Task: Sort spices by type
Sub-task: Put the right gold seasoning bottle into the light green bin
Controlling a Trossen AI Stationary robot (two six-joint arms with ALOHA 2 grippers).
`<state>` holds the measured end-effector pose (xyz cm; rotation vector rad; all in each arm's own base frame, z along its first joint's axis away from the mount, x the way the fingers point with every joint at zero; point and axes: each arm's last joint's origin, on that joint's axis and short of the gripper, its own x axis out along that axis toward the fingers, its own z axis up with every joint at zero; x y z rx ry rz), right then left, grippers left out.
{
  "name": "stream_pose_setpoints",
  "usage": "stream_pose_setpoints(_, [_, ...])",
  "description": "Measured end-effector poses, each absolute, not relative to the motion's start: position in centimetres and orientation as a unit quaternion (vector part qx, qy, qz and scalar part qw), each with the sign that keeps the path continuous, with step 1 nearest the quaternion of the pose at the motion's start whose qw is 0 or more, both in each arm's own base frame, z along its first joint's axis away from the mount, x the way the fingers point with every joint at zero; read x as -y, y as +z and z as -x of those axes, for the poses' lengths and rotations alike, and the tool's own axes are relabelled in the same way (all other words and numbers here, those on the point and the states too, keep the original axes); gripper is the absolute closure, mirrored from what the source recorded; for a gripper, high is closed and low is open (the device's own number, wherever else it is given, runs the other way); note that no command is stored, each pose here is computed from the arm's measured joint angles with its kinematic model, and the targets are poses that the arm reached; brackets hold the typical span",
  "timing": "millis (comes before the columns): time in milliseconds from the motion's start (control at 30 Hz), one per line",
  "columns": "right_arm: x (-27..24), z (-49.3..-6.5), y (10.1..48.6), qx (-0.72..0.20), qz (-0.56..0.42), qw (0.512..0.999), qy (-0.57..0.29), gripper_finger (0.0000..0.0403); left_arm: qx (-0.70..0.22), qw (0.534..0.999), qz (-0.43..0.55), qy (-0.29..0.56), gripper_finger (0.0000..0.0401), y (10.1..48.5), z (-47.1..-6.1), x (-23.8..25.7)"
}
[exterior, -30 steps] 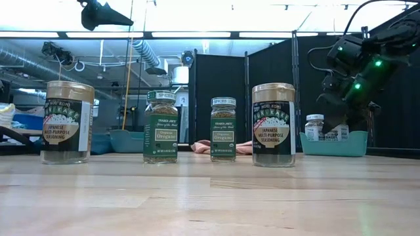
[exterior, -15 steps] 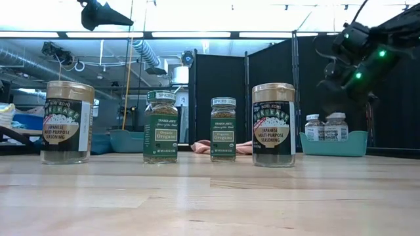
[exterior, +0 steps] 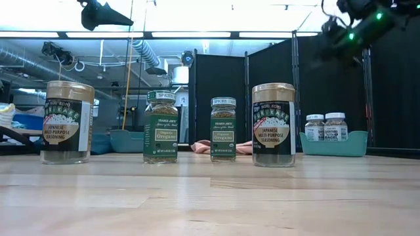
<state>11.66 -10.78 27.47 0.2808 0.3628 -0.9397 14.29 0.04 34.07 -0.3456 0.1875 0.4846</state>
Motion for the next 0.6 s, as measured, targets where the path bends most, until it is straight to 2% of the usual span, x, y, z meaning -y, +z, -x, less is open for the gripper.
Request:
stream_pose_setpoints(200, [10.2,-12.4,30.6,-0.103,-0.132,0.919,-0.356,0.0075,-0.092,0.952,0.170,0.238,0.0038,34.1,-14.3,0.0])
stream_pose_setpoints(333, [9.3,-13.4,31.7,-0.057,-0.153,0.957,-0.238,0.0076,-0.092,0.952,0.170,0.238,0.0038,34.1,-14.3,0.0])
stream_pose_setpoints(433, [8.7,-14.0,32.0,-0.040,-0.179,0.967,-0.175,0.0076,-0.093,0.952,0.168,0.238,0.0038,34.1,-14.3,0.0])
stream_pose_setpoints(600, [7.5,-15.0,31.9,-0.052,-0.187,0.972,-0.135,0.0076,-0.094,0.953,0.161,0.237,0.0038,34.1,-14.3,0.0])
